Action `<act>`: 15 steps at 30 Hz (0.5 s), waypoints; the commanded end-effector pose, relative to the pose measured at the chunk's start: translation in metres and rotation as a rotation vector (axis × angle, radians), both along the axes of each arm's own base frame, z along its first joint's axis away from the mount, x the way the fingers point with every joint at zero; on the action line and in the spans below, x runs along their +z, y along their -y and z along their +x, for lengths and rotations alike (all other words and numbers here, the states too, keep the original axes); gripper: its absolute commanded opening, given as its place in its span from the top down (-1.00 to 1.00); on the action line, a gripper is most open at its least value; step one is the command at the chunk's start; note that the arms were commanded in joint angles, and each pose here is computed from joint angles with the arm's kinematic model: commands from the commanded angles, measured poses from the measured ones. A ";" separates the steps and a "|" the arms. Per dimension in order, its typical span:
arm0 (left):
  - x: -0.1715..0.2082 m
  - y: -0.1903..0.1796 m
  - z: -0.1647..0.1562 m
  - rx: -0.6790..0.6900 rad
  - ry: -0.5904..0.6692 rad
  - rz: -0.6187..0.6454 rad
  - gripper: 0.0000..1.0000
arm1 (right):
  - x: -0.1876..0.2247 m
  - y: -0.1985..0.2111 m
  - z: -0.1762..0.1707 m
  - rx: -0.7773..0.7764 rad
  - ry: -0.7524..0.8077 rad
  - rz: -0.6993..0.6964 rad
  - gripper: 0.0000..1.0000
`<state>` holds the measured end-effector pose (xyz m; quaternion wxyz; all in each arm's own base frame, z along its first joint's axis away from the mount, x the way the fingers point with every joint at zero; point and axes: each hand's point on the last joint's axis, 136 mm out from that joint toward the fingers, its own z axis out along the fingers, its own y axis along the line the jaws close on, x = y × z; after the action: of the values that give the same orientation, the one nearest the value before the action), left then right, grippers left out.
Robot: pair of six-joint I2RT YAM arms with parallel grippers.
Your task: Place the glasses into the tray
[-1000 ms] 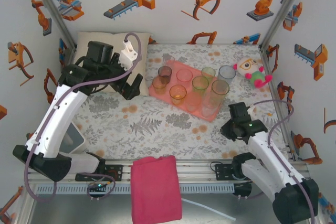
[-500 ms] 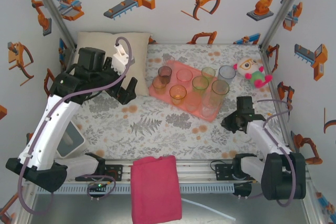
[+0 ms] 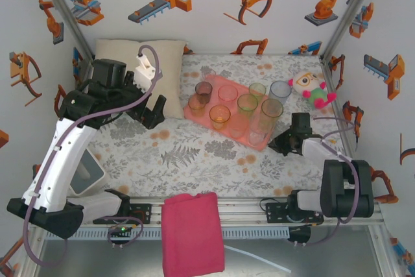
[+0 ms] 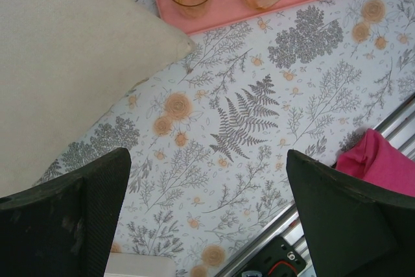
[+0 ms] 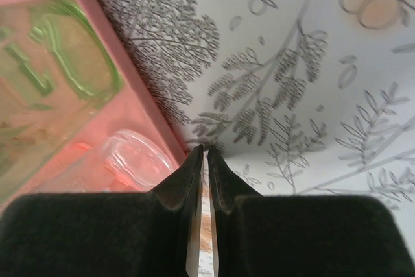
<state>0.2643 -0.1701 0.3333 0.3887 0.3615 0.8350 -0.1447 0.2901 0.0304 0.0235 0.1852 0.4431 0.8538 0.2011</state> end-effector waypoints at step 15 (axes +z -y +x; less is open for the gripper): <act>-0.007 -0.008 -0.001 0.029 -0.028 -0.002 -0.94 | -0.006 -0.007 0.035 -0.010 0.053 0.072 0.73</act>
<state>0.2665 -0.1656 0.3284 0.3838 0.3549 0.8407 -0.1415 0.3234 0.0340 0.0234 0.2021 0.4446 0.8394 0.2386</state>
